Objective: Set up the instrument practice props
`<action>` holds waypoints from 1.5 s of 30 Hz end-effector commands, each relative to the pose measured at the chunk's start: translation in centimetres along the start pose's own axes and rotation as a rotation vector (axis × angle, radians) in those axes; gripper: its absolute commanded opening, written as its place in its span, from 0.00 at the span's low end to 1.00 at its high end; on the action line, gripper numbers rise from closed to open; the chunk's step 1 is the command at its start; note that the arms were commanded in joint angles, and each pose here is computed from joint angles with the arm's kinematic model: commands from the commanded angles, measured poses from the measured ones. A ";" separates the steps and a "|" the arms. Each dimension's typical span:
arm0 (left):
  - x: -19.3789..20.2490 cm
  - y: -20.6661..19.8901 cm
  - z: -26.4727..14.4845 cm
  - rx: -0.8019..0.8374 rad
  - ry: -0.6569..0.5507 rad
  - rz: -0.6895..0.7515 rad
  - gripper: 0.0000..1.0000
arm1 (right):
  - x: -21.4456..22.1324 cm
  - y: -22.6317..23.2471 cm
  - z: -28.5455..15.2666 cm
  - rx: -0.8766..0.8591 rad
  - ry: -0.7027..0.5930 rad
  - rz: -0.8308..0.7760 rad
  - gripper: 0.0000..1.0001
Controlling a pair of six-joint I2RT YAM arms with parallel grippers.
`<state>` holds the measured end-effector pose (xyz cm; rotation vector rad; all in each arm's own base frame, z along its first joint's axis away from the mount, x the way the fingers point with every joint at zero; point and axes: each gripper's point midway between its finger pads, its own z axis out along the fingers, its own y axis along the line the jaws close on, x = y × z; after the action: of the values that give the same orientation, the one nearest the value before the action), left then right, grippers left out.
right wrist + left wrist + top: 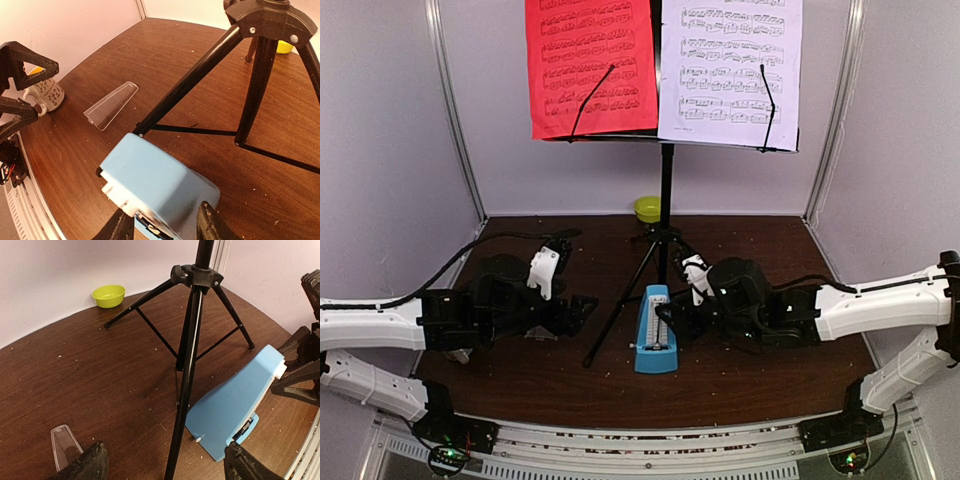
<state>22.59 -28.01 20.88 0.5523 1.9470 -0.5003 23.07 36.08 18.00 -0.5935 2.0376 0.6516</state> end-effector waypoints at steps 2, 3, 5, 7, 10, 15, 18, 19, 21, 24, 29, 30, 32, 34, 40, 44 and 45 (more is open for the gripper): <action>-1.2 -0.2 -0.1 0.022 -0.049 0.008 0.82 | -0.4 -1.1 -1.2 0.035 -0.026 -0.017 0.39; -1.2 -0.3 0.0 0.024 -0.047 0.011 0.82 | -0.4 -1.1 -1.4 0.032 -0.029 -0.016 0.38; -1.2 -0.4 0.1 0.026 -0.047 0.016 0.82 | -0.4 -1.0 -1.6 0.026 -0.032 -0.016 0.37; -1.3 -0.4 0.2 0.029 -0.050 0.019 0.82 | -0.4 -1.0 -1.7 0.018 -0.031 -0.016 0.35; -1.3 -0.5 0.3 0.032 -0.050 0.025 0.82 | -0.2 -0.9 -1.8 0.009 -0.027 -0.018 0.34; -1.4 -0.5 0.4 0.032 -0.049 0.029 0.82 | -0.4 -0.7 -2.4 -0.007 -0.032 -0.015 0.46; -1.4 -0.4 0.4 0.030 -0.051 0.026 0.82 | -0.5 -0.9 -2.9 -0.004 -0.033 -0.015 0.62; -1.4 -0.4 0.4 0.028 -0.049 0.025 0.82 | -0.6 -0.9 -3.0 -0.001 -0.032 -0.014 0.66; -1.4 -0.2 0.4 0.021 -0.051 0.021 0.83 | -0.7 -1.1 -3.2 0.009 -0.034 -0.009 0.72; -1.4 -0.1 0.4 0.010 -0.047 0.016 0.84 | -0.6 -1.5 -3.4 0.027 -0.030 0.005 0.79; -1.4 0.1 0.5 -0.005 -0.042 0.010 0.86 | -0.8 -1.5 -3.1 0.043 -0.021 0.032 0.84; -1.5 0.2 0.5 -0.008 -0.041 0.008 0.87 | -0.8 -1.4 -3.0 0.039 -0.018 0.036 0.85; -1.4 0.3 0.5 -0.015 -0.037 0.006 0.89 | -0.9 -1.0 -2.9 0.028 -0.015 0.042 0.90; -1.4 0.4 0.5 -0.022 -0.035 0.003 0.92 | -0.9 -0.8 -2.8 0.023 -0.014 0.045 0.96; -1.2 0.6 0.4 -0.030 -0.032 -0.006 0.98 | -1.0 -0.1 -2.8 0.005 -0.021 0.039 1.00; -1.2 0.6 0.5 -0.033 -0.030 -0.009 0.98 | -0.8 -1.4 -2.5 0.085 -0.012 0.040 1.00; -1.2 0.7 0.4 -0.035 -0.031 -0.010 0.97 | -0.7 -1.8 -2.4 0.112 -0.006 0.042 1.00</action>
<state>23.13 -27.87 20.41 0.5614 1.9499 -0.4669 22.06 33.83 18.93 -0.5499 2.0620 0.6356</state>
